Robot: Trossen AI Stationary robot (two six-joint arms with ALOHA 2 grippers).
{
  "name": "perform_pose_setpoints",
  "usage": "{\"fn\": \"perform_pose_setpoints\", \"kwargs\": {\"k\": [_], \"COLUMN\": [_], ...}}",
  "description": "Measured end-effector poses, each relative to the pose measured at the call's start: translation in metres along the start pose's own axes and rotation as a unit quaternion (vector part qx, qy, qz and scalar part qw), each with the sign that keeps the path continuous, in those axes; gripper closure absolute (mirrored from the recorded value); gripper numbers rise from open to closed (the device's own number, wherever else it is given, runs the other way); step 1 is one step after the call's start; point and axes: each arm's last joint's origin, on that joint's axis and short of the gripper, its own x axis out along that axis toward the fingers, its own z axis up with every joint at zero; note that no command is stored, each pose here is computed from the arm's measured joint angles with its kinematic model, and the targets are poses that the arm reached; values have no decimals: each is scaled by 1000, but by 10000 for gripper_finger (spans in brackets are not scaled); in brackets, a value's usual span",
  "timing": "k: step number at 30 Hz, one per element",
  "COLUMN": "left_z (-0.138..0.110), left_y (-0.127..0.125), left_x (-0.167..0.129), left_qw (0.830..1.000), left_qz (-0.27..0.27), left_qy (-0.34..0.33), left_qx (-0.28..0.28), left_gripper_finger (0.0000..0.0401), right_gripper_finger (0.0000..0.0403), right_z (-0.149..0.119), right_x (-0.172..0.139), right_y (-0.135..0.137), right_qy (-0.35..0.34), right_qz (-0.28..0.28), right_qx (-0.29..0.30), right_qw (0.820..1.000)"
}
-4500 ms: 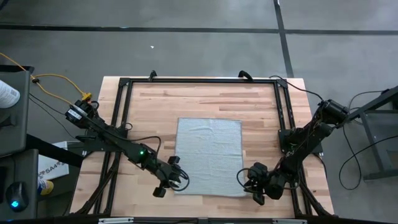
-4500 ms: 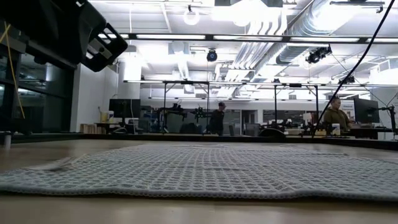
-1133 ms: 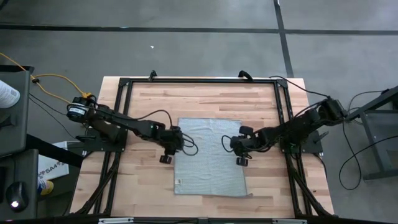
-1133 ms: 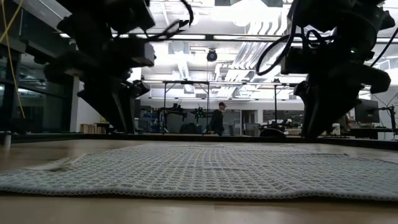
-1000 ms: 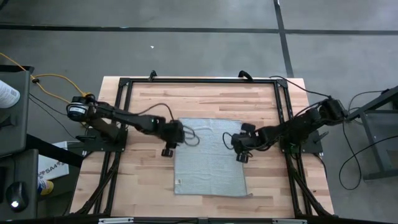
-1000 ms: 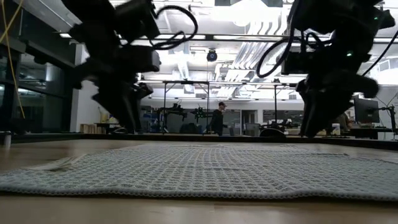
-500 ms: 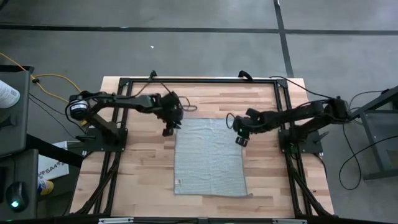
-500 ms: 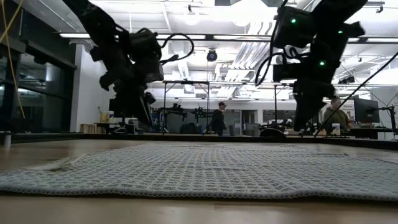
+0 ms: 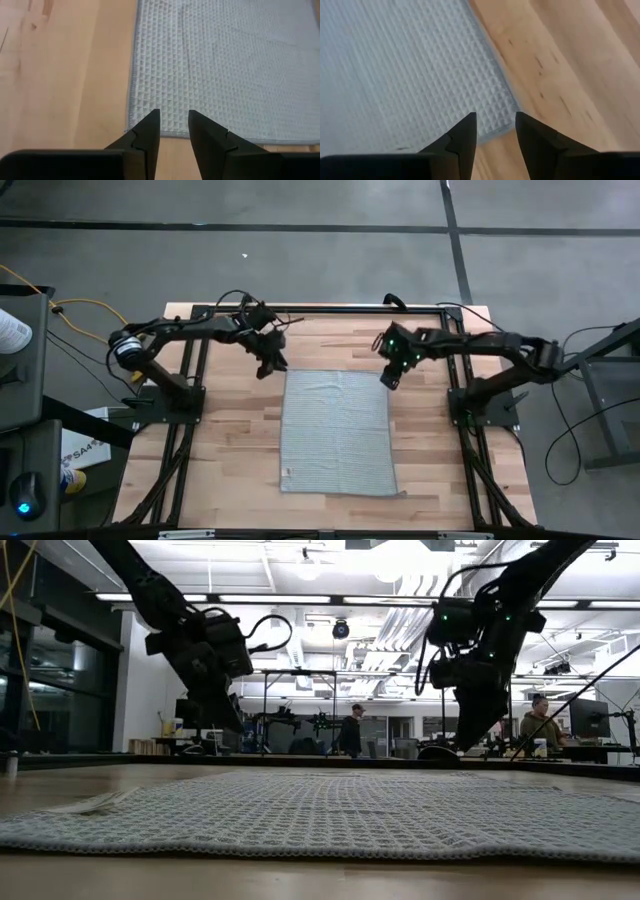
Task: Fold microfiber towels
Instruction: Fold the gray microfiber towel
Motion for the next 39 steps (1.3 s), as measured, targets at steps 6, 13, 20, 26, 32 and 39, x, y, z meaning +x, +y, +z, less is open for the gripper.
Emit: {"fn": "perform_pose_setpoints", "kwargs": {"k": [6, 13, 20, 26, 32, 39], "left_z": [-7, -13, -17, -18, -18, -18], "left_y": [12, 19, 23, 24, 24, 24], "left_x": [10, 21, 29, 30, 30, 30], "left_qw": [1000, 999, 999, 999, 998, 998], "left_qz": [-8, -23, -24, -12, -12, -12], "left_qy": [7, 12, 21, 27, 28, 30], "left_qx": [-18, -26, -33, -46, -50, -59], "left_gripper_finger": [299, 299, 299, 299, 299, 299], "right_gripper_finger": [272, 272, 272, 272, 272, 272], "right_z": [2, 1, 1, 0, -1, 0], "right_x": [-5, -6, -4, 5, 19, 35], "right_y": [-24, -29, -31, -41, -45, -49], "right_qy": [-5, -5, 0, 18, 39, 47], "right_qz": [28, 41, 39, 40, 56, 85], "right_qx": [41, 35, 26, 42, 40, 34], "right_qw": [999, 999, 999, 998, 997, 995]}}
